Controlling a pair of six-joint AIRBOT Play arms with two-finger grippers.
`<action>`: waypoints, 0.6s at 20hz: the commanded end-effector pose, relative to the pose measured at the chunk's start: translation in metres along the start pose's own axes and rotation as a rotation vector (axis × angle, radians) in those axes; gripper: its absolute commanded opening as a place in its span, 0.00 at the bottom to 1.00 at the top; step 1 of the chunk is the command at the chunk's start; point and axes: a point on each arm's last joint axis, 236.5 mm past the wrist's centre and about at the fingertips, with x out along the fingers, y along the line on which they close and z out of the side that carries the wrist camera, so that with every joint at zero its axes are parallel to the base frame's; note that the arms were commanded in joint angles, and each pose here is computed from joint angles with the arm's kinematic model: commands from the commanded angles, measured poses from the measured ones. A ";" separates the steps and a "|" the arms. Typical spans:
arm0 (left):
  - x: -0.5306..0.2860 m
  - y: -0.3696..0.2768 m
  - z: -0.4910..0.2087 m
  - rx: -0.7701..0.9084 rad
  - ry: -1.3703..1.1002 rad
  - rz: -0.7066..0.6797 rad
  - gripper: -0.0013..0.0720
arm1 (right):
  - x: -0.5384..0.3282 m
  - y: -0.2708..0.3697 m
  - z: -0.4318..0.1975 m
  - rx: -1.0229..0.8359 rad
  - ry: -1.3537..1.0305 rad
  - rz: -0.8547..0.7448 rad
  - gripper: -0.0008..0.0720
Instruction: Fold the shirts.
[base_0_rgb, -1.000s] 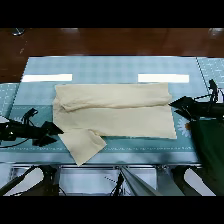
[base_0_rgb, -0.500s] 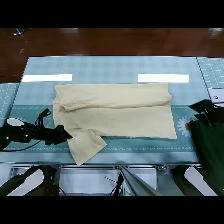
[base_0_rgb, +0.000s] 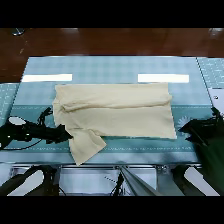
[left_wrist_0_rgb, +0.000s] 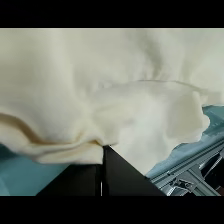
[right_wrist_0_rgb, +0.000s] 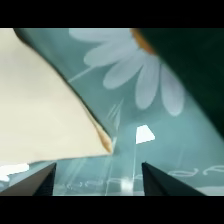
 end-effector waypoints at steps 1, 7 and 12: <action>-0.001 -0.003 0.000 0.003 0.003 -0.009 0.04 | 0.015 0.007 -0.016 -0.034 0.104 0.003 0.86; -0.001 -0.003 0.000 0.002 0.001 -0.008 0.04 | 0.042 0.038 0.002 -0.065 0.107 0.094 0.86; -0.001 -0.002 0.000 0.003 0.002 -0.007 0.04 | 0.051 0.063 0.018 -0.112 0.050 0.142 0.65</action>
